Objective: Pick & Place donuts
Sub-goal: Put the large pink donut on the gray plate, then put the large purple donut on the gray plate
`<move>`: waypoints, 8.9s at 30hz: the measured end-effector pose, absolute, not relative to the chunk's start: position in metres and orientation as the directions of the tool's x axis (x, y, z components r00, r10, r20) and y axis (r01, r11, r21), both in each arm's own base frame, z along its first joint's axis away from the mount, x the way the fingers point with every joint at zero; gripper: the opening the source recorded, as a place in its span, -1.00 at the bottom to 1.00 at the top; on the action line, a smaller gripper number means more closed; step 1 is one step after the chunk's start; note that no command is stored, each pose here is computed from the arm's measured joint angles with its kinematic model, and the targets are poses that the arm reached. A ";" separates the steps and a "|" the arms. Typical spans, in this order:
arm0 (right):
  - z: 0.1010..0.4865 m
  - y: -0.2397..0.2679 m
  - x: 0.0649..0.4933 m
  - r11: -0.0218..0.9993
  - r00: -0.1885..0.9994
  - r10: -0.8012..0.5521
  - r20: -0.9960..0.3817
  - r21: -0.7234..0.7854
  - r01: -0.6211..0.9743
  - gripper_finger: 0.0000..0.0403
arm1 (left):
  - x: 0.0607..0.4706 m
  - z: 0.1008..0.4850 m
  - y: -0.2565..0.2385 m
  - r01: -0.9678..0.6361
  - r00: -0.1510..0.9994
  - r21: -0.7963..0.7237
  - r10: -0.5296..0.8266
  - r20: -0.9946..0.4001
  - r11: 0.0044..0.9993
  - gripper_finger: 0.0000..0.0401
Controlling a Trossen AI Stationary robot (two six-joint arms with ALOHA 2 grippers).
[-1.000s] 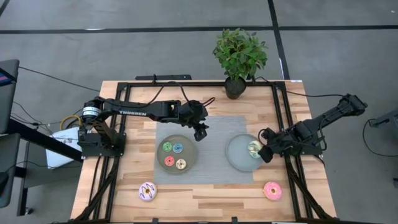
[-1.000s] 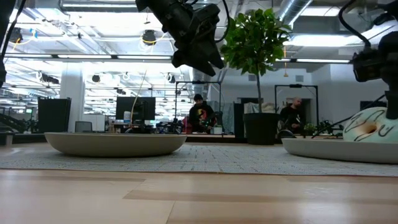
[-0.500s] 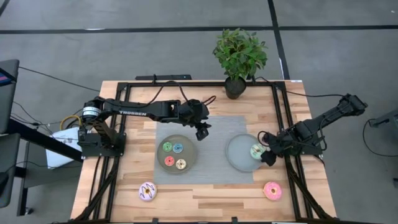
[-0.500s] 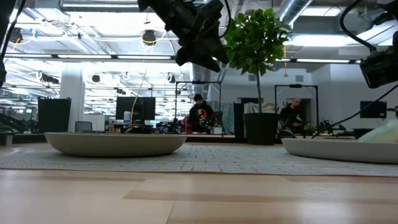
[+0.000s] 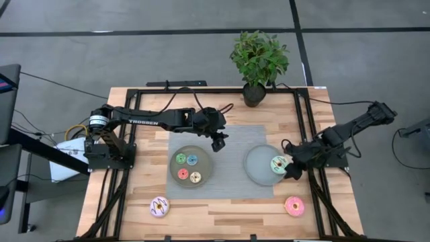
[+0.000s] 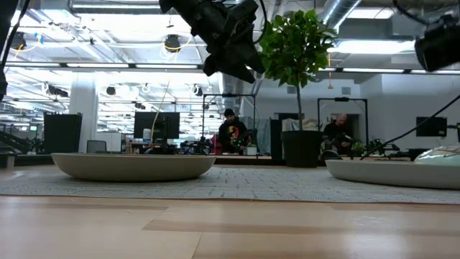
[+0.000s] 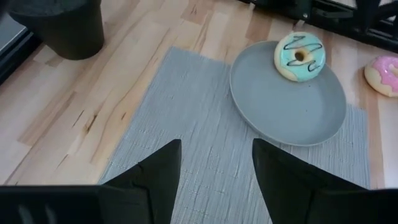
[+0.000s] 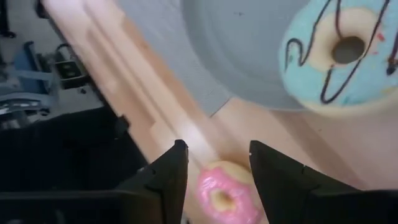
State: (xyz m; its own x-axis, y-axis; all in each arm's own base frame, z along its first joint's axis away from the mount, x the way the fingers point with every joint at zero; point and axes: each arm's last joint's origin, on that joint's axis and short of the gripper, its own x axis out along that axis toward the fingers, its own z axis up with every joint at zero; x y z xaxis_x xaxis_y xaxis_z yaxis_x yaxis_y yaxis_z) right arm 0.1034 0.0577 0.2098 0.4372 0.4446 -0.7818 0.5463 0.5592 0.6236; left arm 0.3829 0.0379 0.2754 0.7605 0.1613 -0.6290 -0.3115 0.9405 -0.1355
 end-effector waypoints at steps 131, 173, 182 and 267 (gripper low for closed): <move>0.211 0.027 0.226 0.752 0.231 -0.121 -0.965 0.063 0.656 -0.65 | 0.364 0.258 0.037 -0.251 0.569 0.008 0.155 -0.808 0.968 -0.05; 0.169 0.020 0.237 0.804 0.002 -0.129 -0.992 -0.103 0.585 -0.64 | 0.365 0.258 0.037 -0.254 0.577 0.010 0.159 -0.801 0.967 -0.05; 0.169 0.021 0.237 0.806 0.002 -0.127 -0.992 -0.102 0.583 -0.37 | 0.365 0.258 0.037 -0.254 0.577 0.010 0.159 -0.801 0.967 -0.05; 0.221 0.005 0.118 0.936 0.992 -0.094 0.084 0.347 0.059 -0.43 | 0.174 0.341 -0.092 -0.806 0.230 -0.127 0.108 -0.967 0.579 -0.05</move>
State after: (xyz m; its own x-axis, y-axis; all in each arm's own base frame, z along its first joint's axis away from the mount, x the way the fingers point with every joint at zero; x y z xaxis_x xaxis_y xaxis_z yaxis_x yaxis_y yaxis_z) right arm 0.1182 0.0053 0.2214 0.9920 -0.0936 0.0843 0.0589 0.9361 0.3467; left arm 0.1745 -0.0919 0.3414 0.2299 0.1085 -0.9671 -0.8057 0.5786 -0.1267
